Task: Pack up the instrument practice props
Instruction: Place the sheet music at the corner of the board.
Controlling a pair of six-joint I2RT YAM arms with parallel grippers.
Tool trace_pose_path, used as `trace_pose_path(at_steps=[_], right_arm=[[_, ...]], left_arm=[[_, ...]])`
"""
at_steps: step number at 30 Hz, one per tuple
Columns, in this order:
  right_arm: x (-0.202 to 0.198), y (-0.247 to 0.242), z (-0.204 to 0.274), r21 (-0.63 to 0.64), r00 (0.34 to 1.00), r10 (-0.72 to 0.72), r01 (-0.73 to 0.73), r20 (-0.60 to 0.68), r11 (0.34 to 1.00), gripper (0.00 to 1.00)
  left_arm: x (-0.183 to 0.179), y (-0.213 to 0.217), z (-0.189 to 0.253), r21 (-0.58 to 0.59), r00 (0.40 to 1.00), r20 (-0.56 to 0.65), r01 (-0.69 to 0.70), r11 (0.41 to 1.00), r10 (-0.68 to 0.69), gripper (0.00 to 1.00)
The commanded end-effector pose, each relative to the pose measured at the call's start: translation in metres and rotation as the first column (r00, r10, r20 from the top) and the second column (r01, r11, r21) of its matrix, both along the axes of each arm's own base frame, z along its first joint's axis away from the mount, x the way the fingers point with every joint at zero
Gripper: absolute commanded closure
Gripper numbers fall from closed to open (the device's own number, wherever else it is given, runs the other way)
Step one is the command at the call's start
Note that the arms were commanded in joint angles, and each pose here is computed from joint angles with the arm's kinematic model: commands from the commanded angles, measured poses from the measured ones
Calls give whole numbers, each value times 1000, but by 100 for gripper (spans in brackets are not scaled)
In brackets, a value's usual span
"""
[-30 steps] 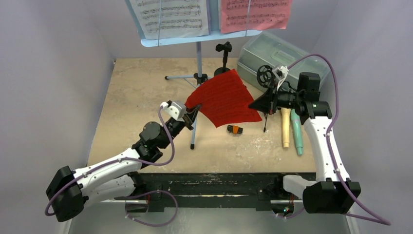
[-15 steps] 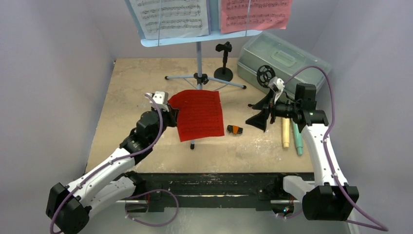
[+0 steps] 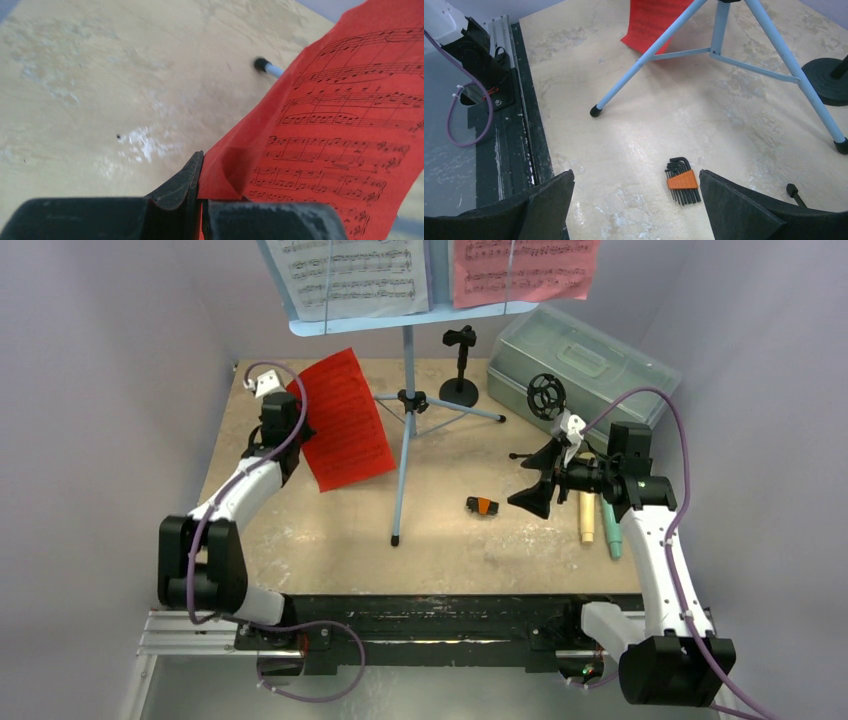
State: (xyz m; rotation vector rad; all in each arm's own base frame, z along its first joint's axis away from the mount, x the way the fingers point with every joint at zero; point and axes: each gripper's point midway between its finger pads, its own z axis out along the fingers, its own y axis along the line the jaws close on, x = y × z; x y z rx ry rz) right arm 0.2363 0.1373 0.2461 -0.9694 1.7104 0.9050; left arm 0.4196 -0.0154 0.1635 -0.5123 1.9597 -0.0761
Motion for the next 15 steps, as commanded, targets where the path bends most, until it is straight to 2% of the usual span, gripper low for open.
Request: trace_pose_path(at_steps=[1, 8, 13, 14, 15], right_arm=[[-2, -3, -2, -31, 1000, 2, -1, 29, 1000, 1], [-3, -5, -6, -46, 1000, -5, 6, 24, 999, 1], [-4, -4, -5, -46, 1000, 1, 0, 27, 999, 1], [-5, -4, -6, -46, 1000, 3, -2, 27, 999, 1], [-5, -4, -6, -46, 1000, 3, -2, 27, 999, 1]], left_arm=[[45, 49, 16, 52, 979, 34, -201, 978, 199, 100], [106, 121, -20, 37, 916, -10, -400, 916, 401, 100], [136, 166, -46, 29, 849, -66, -524, 852, 524, 100], [143, 172, -47, 29, 843, -65, -534, 845, 535, 99], [148, 176, -53, 40, 837, -82, -539, 841, 541, 89]])
